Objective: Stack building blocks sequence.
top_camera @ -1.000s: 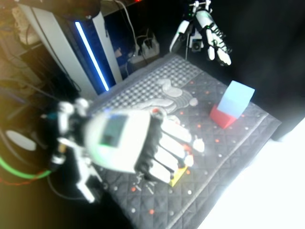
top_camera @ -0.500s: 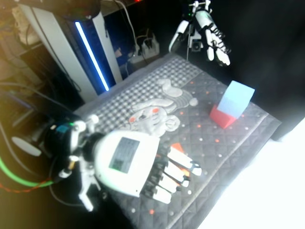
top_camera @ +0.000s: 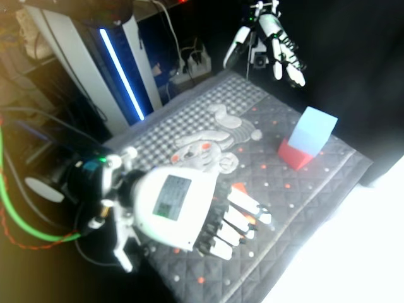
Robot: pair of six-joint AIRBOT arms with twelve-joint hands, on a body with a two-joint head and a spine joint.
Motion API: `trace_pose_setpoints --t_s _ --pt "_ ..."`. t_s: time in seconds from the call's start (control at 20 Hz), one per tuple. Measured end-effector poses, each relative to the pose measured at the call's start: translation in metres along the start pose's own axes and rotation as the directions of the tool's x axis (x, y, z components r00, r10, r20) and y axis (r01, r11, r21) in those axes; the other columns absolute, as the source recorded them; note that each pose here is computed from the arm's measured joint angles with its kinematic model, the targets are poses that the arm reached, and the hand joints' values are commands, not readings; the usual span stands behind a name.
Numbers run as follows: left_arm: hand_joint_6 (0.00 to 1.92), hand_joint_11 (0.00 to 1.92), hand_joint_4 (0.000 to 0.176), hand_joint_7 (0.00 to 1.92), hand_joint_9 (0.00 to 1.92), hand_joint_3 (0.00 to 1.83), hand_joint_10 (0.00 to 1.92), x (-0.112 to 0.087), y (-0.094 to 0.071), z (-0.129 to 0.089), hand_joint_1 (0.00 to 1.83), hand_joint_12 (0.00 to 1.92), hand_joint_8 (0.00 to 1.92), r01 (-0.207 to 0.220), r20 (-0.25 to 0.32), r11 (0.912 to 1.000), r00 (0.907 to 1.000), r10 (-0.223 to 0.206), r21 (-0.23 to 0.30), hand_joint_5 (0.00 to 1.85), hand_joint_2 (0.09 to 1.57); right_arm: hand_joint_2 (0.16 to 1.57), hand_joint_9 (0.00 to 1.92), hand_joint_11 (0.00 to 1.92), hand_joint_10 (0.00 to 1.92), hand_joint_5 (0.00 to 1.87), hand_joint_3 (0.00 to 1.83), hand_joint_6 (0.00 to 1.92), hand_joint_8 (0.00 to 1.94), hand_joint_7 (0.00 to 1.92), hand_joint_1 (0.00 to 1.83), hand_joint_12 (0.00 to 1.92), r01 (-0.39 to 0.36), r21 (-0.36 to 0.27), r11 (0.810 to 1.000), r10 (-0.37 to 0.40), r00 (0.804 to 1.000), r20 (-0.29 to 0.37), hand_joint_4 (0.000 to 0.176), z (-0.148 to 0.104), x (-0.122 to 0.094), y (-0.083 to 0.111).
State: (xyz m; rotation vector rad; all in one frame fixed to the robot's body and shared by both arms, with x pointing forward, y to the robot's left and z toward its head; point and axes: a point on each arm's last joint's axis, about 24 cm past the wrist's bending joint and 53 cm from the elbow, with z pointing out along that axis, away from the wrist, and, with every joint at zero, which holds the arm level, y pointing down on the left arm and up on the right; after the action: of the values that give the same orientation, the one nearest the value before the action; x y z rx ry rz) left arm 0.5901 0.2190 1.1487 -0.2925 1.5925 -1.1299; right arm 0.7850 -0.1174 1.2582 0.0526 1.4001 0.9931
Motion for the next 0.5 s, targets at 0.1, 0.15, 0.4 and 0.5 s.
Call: trace_pose_setpoints --t_s 0.1,0.15,0.4,0.5 --pt "0.0 0.0 0.023 0.0 0.0 0.0 0.0 0.001 0.0 0.0 0.77 0.0 0.0 0.007 0.003 1.0 1.0 -0.007 0.001 0.19 0.87 1.12 1.24 1.13 1.06 0.98 0.0 0.96 0.27 1.38 1.16 1.49 0.003 -0.001 1.0 -0.003 1.0 -0.001 0.0 0.0 0.0 0.0" --pt "0.0 0.0 0.031 0.0 0.0 0.0 0.0 0.003 0.001 0.0 0.77 0.0 0.0 0.012 0.002 0.9999 0.9999 -0.012 -0.001 0.18 0.87 1.11 1.24 1.13 1.06 0.99 0.0 0.94 0.27 1.39 1.16 1.49 0.007 -0.004 1.0 -0.007 1.0 -0.003 0.0 0.0 0.001 0.001" --pt "0.0 0.0 0.022 0.01 0.0 0.0 0.0 0.003 0.001 0.0 0.79 0.0 0.0 0.011 0.001 0.9999 0.9999 -0.011 0.0 0.19 0.87 1.13 1.19 1.12 1.03 0.95 0.0 1.0 0.23 1.33 1.15 1.43 0.053 -0.031 0.998 -0.053 0.998 -0.017 0.0 0.001 0.002 0.008" --pt "0.0 0.0 0.022 0.01 0.0 0.0 0.0 0.004 0.001 0.0 0.79 0.0 0.0 0.012 0.0 0.9999 0.9999 -0.012 0.0 0.19 0.87 1.12 1.25 1.16 0.99 0.96 0.0 0.99 0.22 1.36 1.16 1.39 0.077 -0.05 0.996 -0.078 0.997 -0.021 0.0 0.004 0.001 0.016"
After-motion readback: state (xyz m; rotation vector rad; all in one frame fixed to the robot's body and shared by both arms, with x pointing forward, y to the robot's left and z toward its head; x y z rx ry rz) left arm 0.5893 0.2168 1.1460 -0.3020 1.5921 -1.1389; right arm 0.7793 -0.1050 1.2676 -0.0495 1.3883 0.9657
